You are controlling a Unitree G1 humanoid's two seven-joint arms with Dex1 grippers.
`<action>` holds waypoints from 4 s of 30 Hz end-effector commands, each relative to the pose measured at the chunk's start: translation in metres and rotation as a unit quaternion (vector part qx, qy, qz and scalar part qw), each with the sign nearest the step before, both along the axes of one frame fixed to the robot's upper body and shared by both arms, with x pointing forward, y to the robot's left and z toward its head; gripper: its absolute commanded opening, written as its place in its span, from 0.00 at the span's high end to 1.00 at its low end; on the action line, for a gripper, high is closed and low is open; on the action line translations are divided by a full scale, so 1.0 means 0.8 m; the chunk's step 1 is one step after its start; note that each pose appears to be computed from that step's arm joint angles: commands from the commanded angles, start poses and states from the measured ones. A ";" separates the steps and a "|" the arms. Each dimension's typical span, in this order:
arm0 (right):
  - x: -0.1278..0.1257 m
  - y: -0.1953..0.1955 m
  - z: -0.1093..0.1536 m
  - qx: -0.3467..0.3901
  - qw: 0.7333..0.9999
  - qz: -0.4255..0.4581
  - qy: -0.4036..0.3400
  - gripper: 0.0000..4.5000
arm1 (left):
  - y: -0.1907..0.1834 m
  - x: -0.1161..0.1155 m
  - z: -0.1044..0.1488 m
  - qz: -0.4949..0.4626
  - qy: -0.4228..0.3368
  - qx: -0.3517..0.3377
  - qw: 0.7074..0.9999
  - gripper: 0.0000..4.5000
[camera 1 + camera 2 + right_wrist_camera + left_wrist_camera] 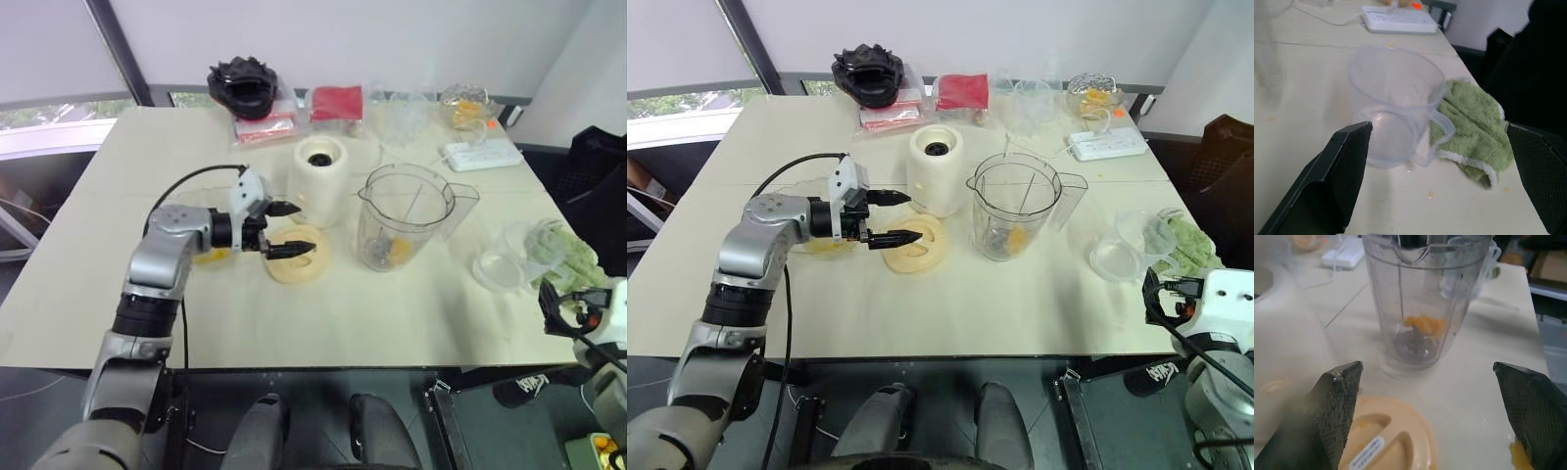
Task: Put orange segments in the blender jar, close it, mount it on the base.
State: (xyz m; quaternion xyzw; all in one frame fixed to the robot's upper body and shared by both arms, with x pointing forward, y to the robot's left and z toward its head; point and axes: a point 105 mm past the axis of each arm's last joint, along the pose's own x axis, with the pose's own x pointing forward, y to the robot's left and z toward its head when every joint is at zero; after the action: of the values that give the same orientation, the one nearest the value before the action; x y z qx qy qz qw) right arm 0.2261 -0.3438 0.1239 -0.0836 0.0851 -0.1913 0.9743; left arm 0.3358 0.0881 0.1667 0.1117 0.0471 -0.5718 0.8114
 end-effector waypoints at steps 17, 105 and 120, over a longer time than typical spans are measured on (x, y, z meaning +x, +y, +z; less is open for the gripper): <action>0.026 -0.044 -0.026 0.047 0.997 -0.067 0.001 0.00 | -0.017 -0.019 0.001 0.002 -0.028 -0.002 1.000 0.01; 0.077 -0.010 0.166 0.014 0.959 -0.089 -0.269 0.99 | -0.028 0.000 0.012 0.031 -0.054 -0.059 0.996 0.00; 0.103 0.086 0.274 -0.203 0.945 0.114 -0.230 0.99 | -0.043 -0.009 0.002 0.025 -0.063 -0.070 0.995 0.00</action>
State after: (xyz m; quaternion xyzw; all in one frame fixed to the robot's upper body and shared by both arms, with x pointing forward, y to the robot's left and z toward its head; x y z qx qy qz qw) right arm 0.3208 -0.2848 0.3130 -0.2119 -0.1397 -0.1078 0.9612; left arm 0.3328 0.0574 0.1596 0.0816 -0.0152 -0.5416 0.8366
